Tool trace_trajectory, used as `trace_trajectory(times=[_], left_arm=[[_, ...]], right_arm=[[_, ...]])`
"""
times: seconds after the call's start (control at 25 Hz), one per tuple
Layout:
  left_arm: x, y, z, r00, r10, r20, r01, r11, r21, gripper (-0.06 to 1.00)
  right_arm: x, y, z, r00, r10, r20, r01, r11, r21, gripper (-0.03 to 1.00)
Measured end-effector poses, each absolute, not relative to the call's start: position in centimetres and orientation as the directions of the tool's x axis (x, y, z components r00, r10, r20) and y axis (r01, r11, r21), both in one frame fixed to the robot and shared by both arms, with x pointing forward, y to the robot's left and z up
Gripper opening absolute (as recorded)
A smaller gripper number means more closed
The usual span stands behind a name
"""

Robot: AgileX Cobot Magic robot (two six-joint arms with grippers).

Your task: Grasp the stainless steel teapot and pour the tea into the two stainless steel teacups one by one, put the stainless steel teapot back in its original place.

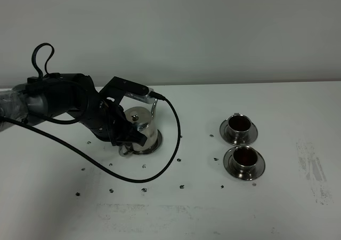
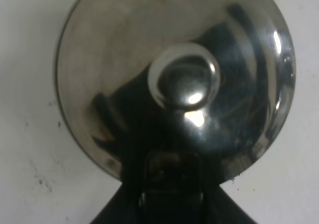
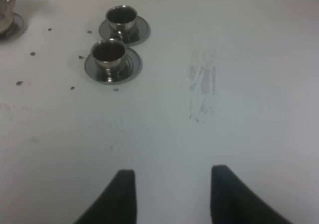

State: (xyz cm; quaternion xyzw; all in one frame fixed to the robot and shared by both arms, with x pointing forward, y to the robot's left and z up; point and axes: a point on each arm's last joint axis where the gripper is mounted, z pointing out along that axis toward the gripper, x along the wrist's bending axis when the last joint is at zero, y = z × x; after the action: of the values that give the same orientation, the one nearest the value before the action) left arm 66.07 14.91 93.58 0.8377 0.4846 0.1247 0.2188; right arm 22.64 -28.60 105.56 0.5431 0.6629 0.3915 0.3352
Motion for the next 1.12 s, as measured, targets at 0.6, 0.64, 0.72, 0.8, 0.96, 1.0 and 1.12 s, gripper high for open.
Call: trace_trajectory(times=[0.6, 0.64, 0.72, 0.8, 0.96, 1.0, 1.12], left_arm=[[66.3, 14.9, 93.7, 0.496, 0.868, 0.003, 0.748, -0.429, 0.507, 0.35], [66.2, 14.9, 93.7, 0.496, 0.868, 0.003, 0.748, -0.429, 0.506, 0.35], [66.2, 14.9, 93.8, 0.496, 0.868, 0.003, 0.748, -0.429, 0.507, 0.35], [66.1, 14.9, 94.4, 0.498, 0.867, 0.003, 0.745, -0.429, 0.51, 0.35], [65.4, 15.1, 96.9, 0.501, 0.866, 0.006, 0.729, -0.425, 0.537, 0.35], [65.0, 15.3, 97.7, 0.502, 0.865, 0.009, 0.722, -0.424, 0.547, 0.35], [63.2, 15.6, 99.9, 0.524, 0.851, 0.034, 0.681, -0.443, 0.584, 0.36]], right_arm=[[22.6, -28.6, 105.6, -0.185, 0.982, -0.019, 0.458, 0.103, 0.883, 0.34], [22.6, -28.6, 105.6, -0.185, 0.982, -0.019, 0.458, 0.103, 0.883, 0.34], [22.6, -28.6, 105.6, -0.185, 0.982, -0.019, 0.458, 0.103, 0.883, 0.34], [22.6, -28.6, 105.6, -0.185, 0.982, -0.019, 0.458, 0.103, 0.883, 0.34], [22.6, -28.6, 105.6, -0.185, 0.982, -0.019, 0.458, 0.103, 0.883, 0.34], [22.6, -28.6, 105.6, -0.185, 0.982, -0.019, 0.458, 0.103, 0.883, 0.34], [22.6, -28.6, 105.6, -0.185, 0.982, -0.019, 0.458, 0.103, 0.883, 0.34]])
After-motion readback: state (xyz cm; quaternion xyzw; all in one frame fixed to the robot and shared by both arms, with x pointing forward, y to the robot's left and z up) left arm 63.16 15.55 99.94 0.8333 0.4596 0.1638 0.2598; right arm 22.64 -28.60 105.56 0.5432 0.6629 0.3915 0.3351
